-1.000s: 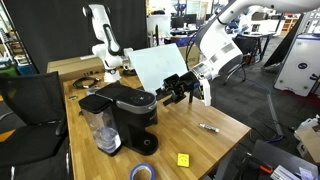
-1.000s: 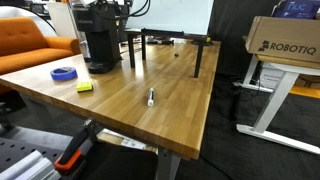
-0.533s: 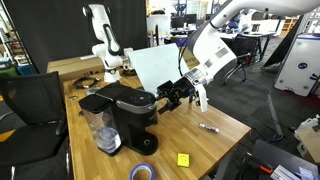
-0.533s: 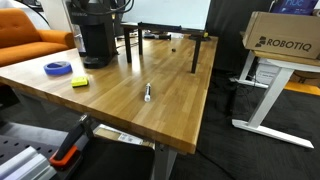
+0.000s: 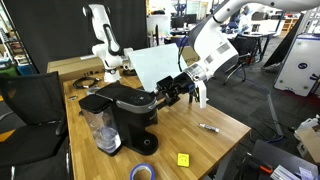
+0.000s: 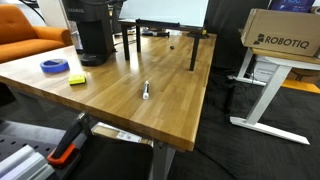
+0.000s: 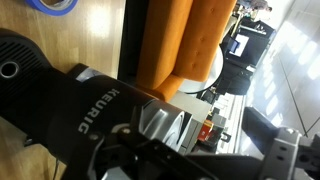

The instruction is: Open the lid of the coffee machine chamber

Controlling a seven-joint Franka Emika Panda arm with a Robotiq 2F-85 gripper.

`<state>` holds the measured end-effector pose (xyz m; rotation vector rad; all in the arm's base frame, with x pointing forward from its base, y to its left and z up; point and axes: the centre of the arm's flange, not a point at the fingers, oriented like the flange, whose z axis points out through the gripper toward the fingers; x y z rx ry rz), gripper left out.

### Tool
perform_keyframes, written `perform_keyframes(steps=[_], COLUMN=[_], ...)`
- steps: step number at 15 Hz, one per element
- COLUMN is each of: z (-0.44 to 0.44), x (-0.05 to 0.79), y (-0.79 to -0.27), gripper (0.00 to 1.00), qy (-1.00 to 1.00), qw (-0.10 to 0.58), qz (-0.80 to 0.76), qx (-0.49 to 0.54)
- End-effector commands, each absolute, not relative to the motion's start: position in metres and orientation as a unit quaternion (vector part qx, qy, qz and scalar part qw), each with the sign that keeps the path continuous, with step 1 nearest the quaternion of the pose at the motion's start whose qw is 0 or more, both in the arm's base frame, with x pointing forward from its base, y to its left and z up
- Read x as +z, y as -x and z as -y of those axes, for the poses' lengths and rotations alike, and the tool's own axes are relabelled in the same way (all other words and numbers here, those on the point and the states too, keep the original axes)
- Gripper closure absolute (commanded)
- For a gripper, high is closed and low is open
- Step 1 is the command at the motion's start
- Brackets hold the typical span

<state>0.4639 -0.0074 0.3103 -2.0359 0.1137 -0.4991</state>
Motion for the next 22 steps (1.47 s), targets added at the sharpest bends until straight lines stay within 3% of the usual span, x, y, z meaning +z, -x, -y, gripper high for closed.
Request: perform_keyframes(steps=[1,22], z=[0.009,0.004], x=[0.322,0.371], y=[-0.461,-0.474], gripper=[0.00,0.00], qy=[0.838,0.830], qw=[0.496,0.484], qz=[-0.028,0.031], qx=[-0.226,-0.276])
